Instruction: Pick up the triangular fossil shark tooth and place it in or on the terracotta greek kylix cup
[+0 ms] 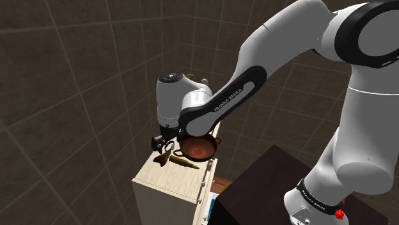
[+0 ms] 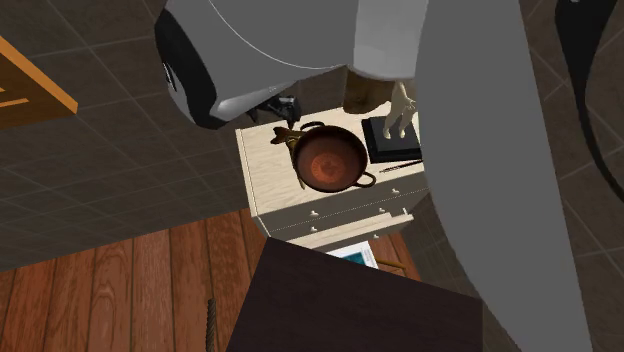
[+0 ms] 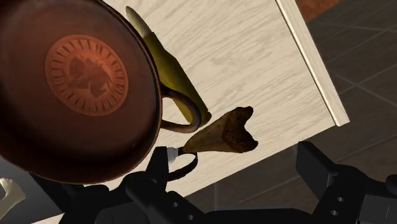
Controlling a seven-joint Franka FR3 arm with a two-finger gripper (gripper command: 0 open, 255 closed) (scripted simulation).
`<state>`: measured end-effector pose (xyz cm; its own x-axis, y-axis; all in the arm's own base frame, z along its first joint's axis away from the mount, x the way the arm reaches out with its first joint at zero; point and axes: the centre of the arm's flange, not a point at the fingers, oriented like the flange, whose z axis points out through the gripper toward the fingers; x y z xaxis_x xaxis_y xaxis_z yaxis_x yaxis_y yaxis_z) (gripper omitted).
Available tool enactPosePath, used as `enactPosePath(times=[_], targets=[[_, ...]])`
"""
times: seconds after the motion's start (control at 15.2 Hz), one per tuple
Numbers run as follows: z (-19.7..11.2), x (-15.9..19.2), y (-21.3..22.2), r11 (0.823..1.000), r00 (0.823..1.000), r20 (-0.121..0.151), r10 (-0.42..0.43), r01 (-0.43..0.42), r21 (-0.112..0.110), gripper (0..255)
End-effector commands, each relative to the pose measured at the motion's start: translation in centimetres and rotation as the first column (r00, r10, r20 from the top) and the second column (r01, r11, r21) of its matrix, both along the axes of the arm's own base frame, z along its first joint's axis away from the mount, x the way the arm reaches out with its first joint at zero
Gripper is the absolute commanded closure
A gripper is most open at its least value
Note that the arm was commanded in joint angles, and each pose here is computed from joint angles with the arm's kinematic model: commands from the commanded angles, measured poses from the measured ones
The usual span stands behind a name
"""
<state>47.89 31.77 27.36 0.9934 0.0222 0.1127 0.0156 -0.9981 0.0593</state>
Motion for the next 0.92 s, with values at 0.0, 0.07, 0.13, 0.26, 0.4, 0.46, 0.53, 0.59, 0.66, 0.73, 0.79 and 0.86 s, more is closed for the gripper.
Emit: enactPosePath(times=[0.0, 0.07, 0.13, 0.26, 0.4, 0.46, 0.53, 0.59, 0.66, 0.73, 0.79, 0.86], targets=[[-1.5, 1.0, 2.1, 1.0, 1.0, 0.017, 0.003, -0.003, -0.002, 0], [-2.2, 1.6, 3.1, 1.0, 1.0, 0.024, 0.004, -0.004, -0.003, 0], [-2.8, 2.2, 4.0, 1.0, 0.999, 0.032, 0.006, -0.006, -0.004, 0], [-3.7, 2.6, 4.5, 1.0, 0.999, 0.036, 0.007, -0.007, -0.004, 0], [-4.8, 2.7, 4.4, 1.0, 0.999, 0.036, 0.007, -0.007, -0.004, 0], [-5.3, 2.8, 4.4, 1.0, 0.999, 0.036, 0.007, -0.007, -0.004, 0], [-5.8, 2.9, 4.4, 1.0, 0.999, 0.036, 0.007, -0.007, -0.004, 0], [-6.3, 3.0, 4.3, 1.0, 0.999, 0.036, 0.007, -0.007, -0.004, 0], [-6.9, 3.1, 4.3, 1.0, 0.999, 0.036, 0.007, -0.007, -0.004, 0], [-7.2, 3.1, 4.3, 1.0, 0.999, 0.036, 0.007, -0.007, -0.004, 0], [-7.2, 3.1, 4.3, 1.0, 0.999, 0.036, 0.007, -0.007, -0.004, 0], [-7.2, 3.1, 4.3, 1.0, 0.999, 0.036, 0.007, -0.007, -0.004, 0]])
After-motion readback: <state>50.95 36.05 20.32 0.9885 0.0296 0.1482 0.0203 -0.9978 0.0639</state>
